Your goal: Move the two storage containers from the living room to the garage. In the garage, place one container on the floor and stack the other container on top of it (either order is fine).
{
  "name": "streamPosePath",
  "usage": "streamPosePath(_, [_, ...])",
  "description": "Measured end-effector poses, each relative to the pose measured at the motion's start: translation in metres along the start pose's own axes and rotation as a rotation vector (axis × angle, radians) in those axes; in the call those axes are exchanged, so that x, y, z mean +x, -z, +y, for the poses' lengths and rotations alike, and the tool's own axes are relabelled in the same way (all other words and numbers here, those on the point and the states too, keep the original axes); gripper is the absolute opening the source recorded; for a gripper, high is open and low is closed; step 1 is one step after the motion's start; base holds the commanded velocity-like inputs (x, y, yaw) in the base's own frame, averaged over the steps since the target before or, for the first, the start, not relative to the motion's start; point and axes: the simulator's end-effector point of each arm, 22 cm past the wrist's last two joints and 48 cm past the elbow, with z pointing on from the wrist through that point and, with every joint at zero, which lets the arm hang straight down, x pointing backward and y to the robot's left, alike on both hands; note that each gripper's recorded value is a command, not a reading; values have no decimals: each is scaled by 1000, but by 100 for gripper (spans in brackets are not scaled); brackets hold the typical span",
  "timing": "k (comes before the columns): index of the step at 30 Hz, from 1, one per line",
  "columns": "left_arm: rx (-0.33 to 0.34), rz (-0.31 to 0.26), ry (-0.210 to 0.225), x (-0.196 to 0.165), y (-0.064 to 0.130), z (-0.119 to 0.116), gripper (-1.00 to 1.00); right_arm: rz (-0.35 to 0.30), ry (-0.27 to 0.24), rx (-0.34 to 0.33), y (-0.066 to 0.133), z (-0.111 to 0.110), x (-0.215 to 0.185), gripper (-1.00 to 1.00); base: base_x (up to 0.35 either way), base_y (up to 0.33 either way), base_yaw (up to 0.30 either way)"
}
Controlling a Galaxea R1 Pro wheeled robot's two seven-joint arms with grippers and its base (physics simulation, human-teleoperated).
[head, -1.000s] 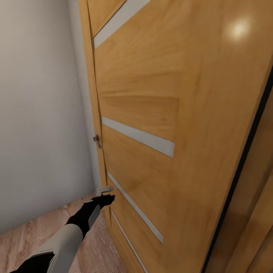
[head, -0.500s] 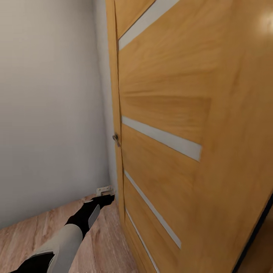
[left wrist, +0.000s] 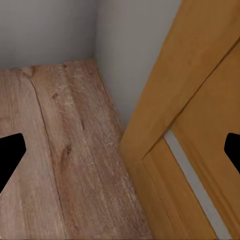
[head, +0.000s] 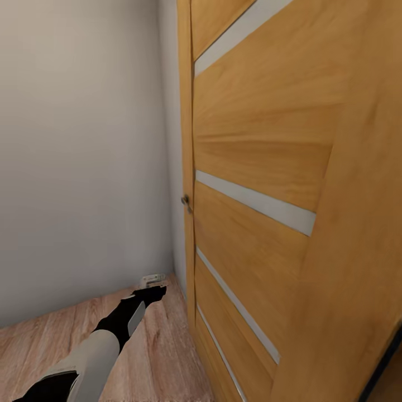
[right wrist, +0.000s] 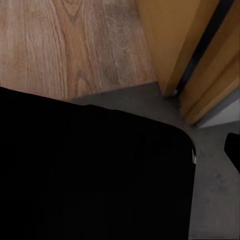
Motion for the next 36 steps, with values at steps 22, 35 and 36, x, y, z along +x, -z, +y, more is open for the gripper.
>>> streamPosePath(22, [-28,197,-1,200,25,22,100,-2,5,2,0,-2,-1,100,-76,0,70])
streamPosePath(35, [-108,207,-3,374,124,75,100,-5,8,3,-1,-4,-2,100,0,0,249])
streamPosePath(36, [-111,216,-6,382,131,78,100,-5,8,3,-1,-4,-2,100,0,0,255])
